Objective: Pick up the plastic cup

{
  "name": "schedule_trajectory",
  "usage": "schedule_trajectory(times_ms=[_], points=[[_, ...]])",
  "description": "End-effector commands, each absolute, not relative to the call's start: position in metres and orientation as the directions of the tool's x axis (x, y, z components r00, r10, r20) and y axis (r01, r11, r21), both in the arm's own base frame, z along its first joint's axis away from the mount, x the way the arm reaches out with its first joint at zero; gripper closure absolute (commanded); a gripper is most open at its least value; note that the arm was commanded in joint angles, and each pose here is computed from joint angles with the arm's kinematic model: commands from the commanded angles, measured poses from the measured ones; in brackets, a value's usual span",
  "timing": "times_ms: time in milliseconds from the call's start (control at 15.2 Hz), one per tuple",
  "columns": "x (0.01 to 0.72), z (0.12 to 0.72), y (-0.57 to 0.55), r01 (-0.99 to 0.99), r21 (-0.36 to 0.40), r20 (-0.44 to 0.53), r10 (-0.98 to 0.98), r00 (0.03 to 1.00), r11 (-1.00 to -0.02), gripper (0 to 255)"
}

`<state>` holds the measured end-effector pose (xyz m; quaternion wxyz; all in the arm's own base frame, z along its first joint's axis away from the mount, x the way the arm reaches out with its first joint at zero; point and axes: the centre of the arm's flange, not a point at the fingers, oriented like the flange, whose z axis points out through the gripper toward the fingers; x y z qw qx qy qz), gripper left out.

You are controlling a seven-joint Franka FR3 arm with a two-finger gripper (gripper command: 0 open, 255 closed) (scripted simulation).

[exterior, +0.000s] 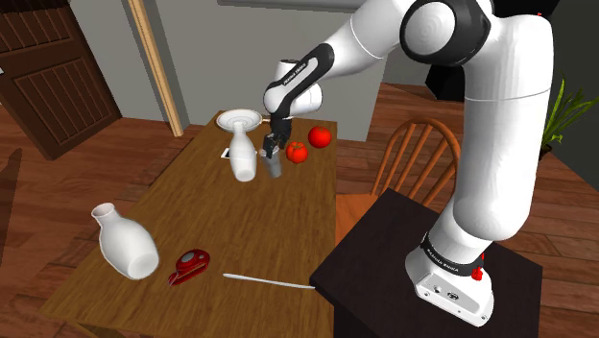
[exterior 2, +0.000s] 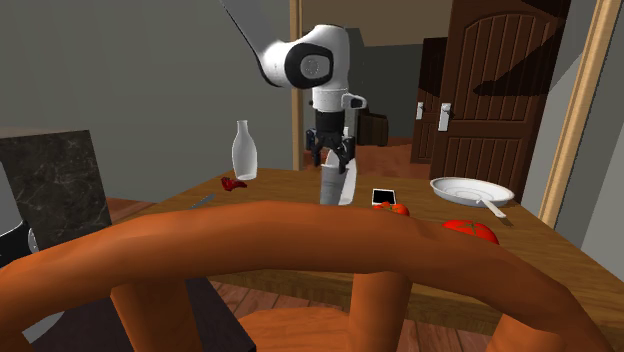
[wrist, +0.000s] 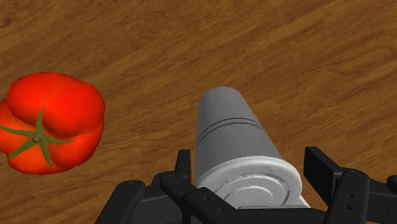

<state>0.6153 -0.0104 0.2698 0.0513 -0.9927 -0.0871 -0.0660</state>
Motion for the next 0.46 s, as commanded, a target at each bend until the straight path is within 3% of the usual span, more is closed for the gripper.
schedule_trajectory(times_ms=[0, 396], points=[[0.616, 0.281, -0.010, 0.180, -0.090, 0.140, 0.166, 0.976, -0.980, 255], [0.616, 0.303, -0.010, 0.180, -0.090, 0.140, 0.166, 0.976, -0.980, 255]])
